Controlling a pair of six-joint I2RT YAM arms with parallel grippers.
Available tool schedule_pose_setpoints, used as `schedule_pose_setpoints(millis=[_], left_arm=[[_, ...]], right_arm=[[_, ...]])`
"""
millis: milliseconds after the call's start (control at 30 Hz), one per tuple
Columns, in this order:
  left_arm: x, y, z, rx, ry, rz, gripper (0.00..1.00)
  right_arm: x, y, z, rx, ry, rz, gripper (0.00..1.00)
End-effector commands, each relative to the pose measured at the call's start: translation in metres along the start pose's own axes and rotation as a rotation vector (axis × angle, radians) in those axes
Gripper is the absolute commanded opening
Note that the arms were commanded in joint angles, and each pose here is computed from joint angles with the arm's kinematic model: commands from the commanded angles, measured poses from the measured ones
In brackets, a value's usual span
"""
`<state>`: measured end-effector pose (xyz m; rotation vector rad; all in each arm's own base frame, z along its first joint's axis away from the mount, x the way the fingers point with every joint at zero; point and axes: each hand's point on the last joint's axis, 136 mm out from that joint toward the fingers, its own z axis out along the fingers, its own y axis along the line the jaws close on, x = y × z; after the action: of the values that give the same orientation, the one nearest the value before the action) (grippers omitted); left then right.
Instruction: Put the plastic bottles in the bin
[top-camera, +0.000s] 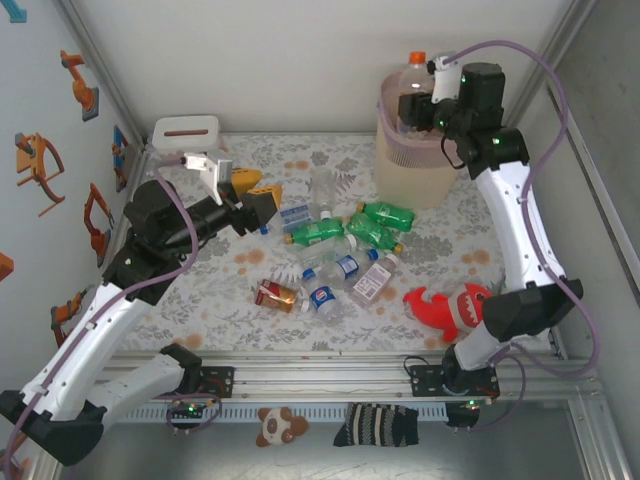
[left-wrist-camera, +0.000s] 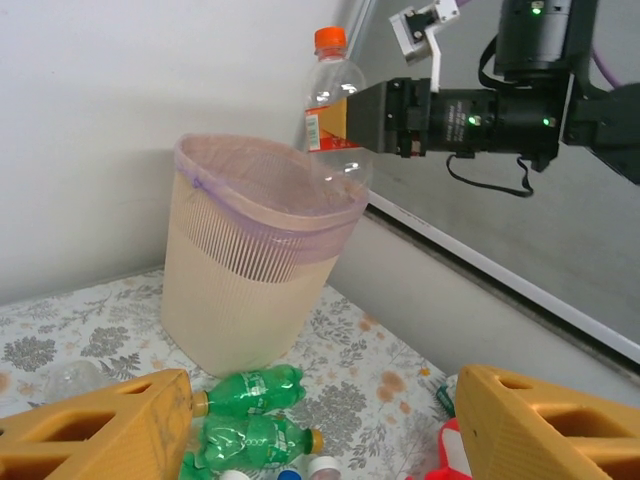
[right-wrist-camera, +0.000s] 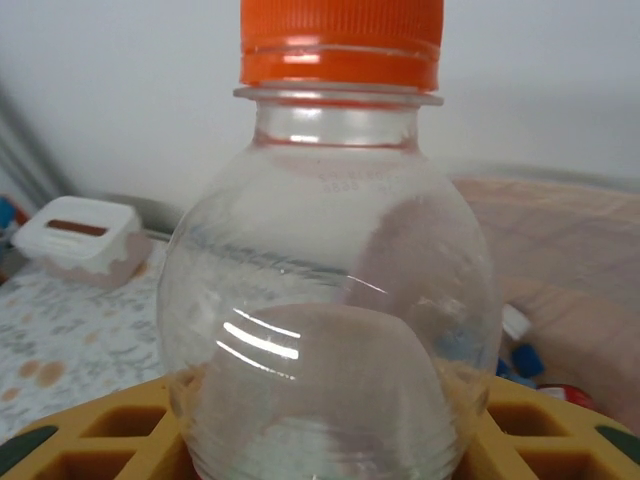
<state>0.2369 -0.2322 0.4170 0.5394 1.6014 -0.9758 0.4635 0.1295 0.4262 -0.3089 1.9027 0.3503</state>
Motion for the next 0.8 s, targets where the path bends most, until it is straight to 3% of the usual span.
schedule_pose_setpoints(millis=[0, 300, 767], left_arm=[[0.005, 0.002, 0.003, -0.005, 0.014, -0.012, 0.69], [0.014, 0.014, 0.003, -0.065, 0.043, -0.044, 0.67], [0.021, 0.017, 0.011, -0.057, 0.069, -0.055, 0.65]], right_arm=[[-0.001, -0.036, 0.003, 0.126, 0.045, -0.011, 0.50], [0.028, -0.103, 0.037, 0.268, 0.189, 0.024, 0.50], [0.106, -0.141, 0.087, 0.319, 0.422, 0.011, 0.49]])
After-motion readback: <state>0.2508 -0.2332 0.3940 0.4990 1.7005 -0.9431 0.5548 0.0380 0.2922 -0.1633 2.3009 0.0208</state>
